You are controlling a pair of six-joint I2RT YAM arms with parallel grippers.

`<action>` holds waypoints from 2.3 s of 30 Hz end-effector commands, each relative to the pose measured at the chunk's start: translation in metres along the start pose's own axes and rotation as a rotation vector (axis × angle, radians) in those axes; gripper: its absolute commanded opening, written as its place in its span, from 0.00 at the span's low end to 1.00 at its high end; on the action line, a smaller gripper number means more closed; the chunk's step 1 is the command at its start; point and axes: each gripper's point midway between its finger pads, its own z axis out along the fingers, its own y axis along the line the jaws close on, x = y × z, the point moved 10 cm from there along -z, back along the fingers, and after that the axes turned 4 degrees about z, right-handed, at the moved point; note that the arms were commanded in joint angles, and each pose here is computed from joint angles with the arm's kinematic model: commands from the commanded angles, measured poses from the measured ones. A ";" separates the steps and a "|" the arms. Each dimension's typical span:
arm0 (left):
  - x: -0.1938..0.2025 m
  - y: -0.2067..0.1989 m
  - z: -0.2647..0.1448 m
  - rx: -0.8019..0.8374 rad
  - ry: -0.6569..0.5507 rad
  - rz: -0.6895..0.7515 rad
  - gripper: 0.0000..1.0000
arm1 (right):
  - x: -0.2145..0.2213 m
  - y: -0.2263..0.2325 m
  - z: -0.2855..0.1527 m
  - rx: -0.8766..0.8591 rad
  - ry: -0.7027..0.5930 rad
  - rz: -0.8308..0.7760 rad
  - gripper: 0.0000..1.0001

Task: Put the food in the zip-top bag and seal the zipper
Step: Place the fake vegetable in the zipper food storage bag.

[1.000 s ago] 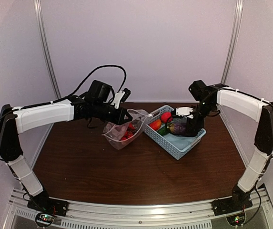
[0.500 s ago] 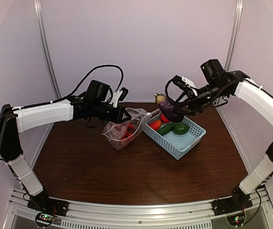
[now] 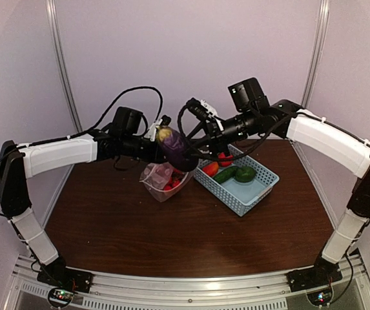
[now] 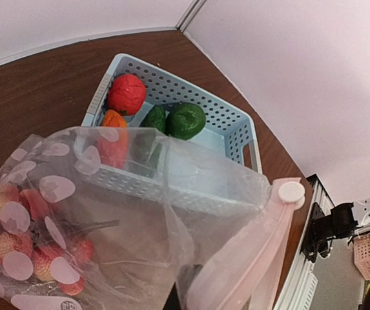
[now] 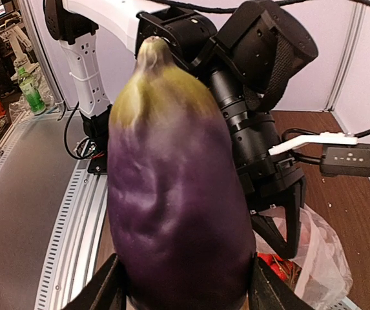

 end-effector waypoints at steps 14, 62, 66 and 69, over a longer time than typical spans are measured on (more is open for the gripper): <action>-0.029 -0.010 -0.038 0.166 -0.102 0.001 0.00 | 0.021 -0.014 0.066 0.041 0.086 -0.161 0.38; -0.028 0.012 -0.044 0.070 -0.118 -0.060 0.00 | 0.011 0.025 0.042 0.189 0.437 -0.338 0.66; -0.026 0.013 -0.042 0.081 -0.110 -0.067 0.00 | 0.021 0.018 0.060 0.190 0.505 -0.407 0.66; -0.026 0.014 -0.041 0.084 -0.108 -0.068 0.00 | 0.029 0.013 0.075 0.201 0.535 -0.439 0.67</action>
